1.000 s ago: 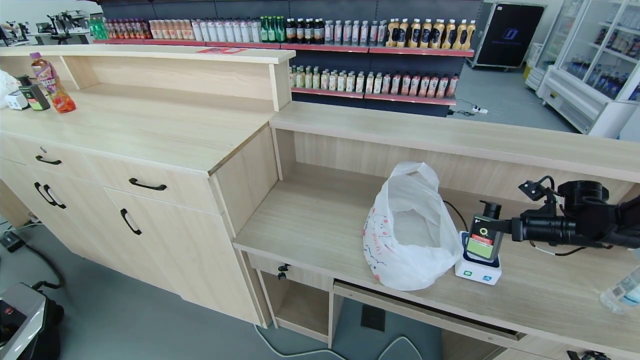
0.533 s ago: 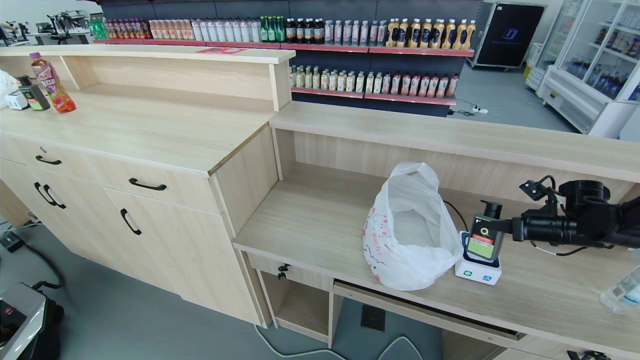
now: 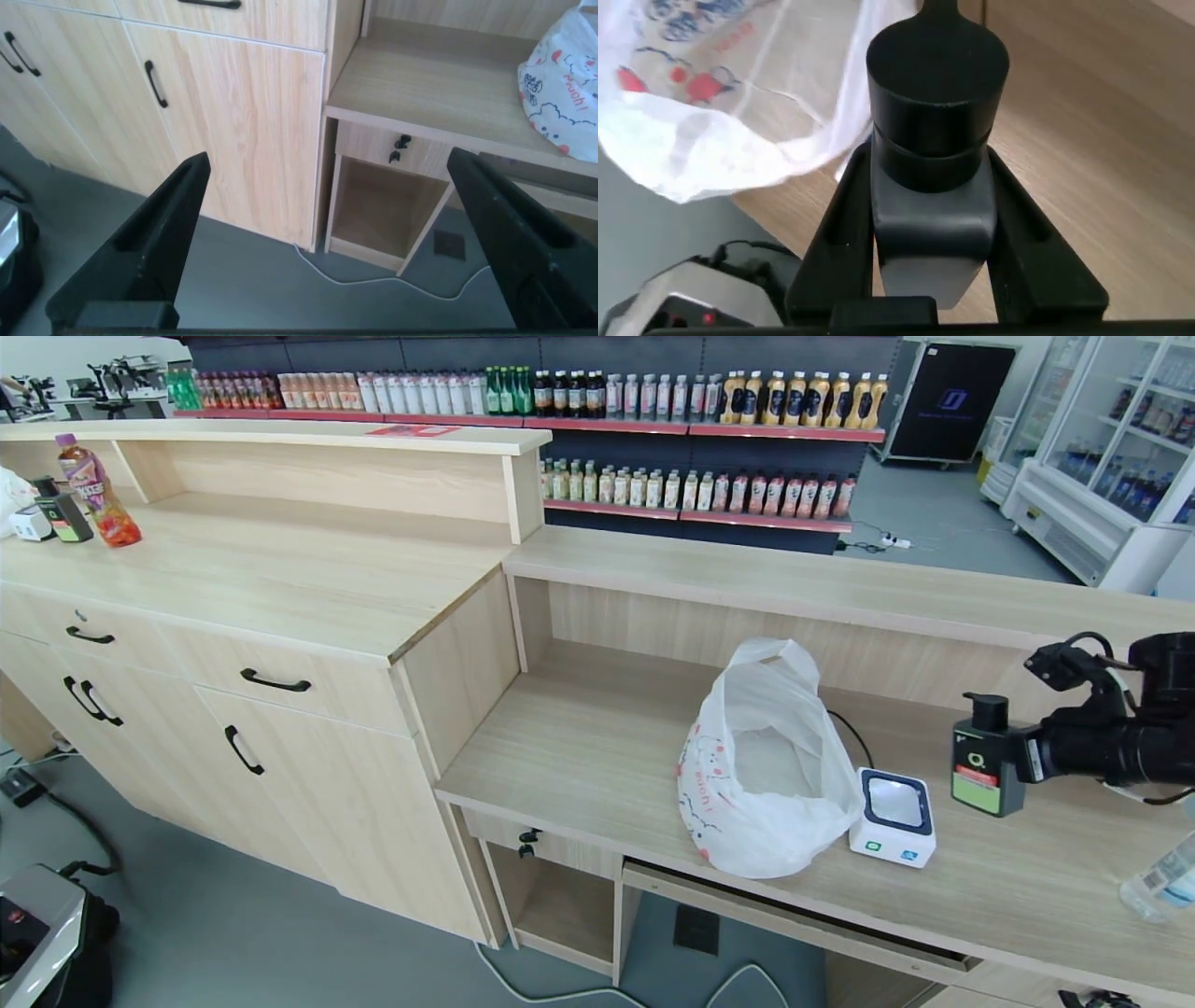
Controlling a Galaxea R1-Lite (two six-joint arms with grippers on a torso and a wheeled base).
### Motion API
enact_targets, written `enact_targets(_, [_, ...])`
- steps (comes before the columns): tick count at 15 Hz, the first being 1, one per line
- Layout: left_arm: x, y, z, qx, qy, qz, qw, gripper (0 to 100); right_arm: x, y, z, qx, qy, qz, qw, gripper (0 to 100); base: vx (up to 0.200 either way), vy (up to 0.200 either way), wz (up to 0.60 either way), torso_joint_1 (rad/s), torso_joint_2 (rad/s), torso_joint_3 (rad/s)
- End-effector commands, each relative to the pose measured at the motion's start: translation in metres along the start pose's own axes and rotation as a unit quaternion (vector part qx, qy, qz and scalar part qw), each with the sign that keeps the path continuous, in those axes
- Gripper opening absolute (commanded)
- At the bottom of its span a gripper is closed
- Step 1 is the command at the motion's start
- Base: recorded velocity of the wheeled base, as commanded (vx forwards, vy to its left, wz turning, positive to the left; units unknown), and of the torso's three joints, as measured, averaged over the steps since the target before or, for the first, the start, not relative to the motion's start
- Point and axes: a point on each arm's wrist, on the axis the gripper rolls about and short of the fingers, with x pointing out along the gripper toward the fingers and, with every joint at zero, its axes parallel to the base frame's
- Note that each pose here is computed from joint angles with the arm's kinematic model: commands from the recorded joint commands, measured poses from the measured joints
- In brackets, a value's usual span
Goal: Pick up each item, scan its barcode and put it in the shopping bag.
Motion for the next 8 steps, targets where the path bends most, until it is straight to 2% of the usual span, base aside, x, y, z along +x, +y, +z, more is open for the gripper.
enact_targets(1, [0.0, 0.0, 0.0, 0.0, 0.0, 0.0, 1.0, 100, -0.029, 0.016, 0.004, -0.025, 0.03, -0.076, 0.996, 0, 0.0, 0.0, 0.0, 0.0, 0.0, 0.0])
enact_targets(2, [0.0, 0.0, 0.0, 0.0, 0.0, 0.0, 1.0, 100, -0.03, 0.016, 0.004, -0.05, 0.044, -0.097, 0.993, 0, 0.0, 0.0, 0.0, 0.0, 0.0, 0.0])
enact_targets(4, [0.0, 0.0, 0.0, 0.0, 0.0, 0.0, 1.0, 100, -0.034, 0.02, 0.004, -0.078, 0.042, -0.097, 0.991, 0, 0.0, 0.0, 0.0, 0.0, 0.0, 0.0])
enact_targets(8, [0.0, 0.0, 0.0, 0.0, 0.0, 0.0, 1.0, 100, -0.023, 0.021, 0.006, -0.091, 0.025, -0.096, 0.991, 0, 0.0, 0.0, 0.6, 0.0, 0.0, 0.004])
